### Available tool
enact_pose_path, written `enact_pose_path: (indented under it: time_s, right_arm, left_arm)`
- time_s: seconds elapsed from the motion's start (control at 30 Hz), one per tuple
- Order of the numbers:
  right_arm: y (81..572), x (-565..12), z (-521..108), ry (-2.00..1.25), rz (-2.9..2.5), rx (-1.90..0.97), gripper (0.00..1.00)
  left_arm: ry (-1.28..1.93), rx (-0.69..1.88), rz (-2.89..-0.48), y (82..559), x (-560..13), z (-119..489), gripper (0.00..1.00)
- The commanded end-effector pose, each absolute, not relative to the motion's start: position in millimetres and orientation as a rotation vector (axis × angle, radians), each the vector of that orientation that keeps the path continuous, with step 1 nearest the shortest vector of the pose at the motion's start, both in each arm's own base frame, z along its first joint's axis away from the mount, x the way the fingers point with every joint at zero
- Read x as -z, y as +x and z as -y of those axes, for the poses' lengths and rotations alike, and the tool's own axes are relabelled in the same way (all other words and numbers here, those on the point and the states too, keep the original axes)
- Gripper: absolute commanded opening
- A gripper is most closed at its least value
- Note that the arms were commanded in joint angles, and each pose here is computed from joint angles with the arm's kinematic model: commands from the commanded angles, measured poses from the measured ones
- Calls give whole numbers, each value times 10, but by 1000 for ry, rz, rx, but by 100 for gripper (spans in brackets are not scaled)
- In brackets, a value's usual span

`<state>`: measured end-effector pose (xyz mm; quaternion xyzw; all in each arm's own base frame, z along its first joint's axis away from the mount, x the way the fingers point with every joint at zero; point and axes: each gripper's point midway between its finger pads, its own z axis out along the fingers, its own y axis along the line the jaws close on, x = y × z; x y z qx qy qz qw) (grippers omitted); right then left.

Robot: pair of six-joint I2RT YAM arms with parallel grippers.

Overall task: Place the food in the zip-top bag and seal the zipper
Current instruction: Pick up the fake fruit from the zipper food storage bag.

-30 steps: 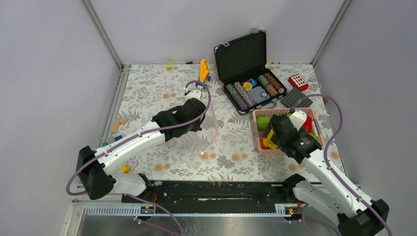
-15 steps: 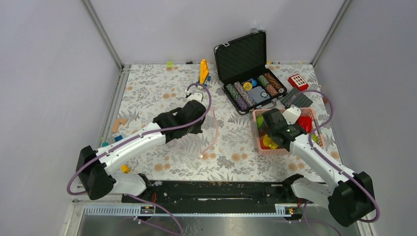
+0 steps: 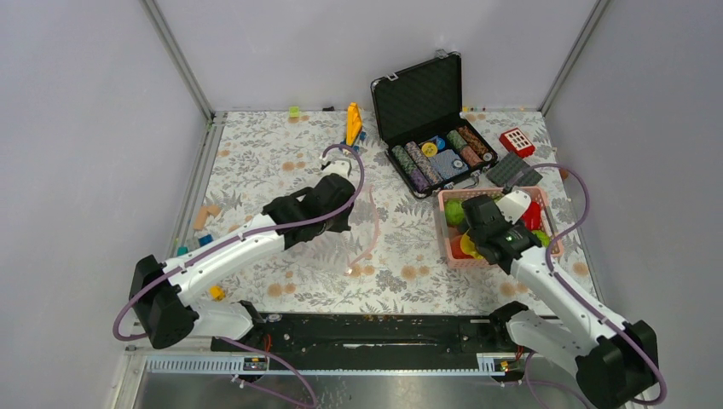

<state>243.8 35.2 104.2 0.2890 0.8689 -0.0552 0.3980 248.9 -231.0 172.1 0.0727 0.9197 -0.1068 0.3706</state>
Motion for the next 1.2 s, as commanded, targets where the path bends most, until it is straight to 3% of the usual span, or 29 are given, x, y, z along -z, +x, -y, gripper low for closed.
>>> enact_pose_path:
  time_s: [0.0,0.13,0.4,0.63,0.93,1.17]
  right_arm:
    - [2443,-1258,-225,708,-2112,151,52]
    - [2463,-1426,-374,582,-2112,28,50]
    - [2333,-1969,-1626,-29,-2100,-740,45]
    - [2000,-2486,-2301,-357,-1960,-1231,43]
    - [1552,-2579,-2818,-632,-1992,-1462,43]
    - [1580,-2274,-2930,-524,-2283,-1484,42]
  left_arm:
    - [169,357,-2282,2542,-1977,2375,0]
    - [183,400,-2274,2532,-2032,2437,0]
    - [203,439,-2276,2538,-2072,2533,0]
    - [217,453,-2289,2538,-2053,2589,0]
    - [232,467,-2288,2544,-2083,2629,0]
    - [272,483,-2274,2494,-2131,2614,0]
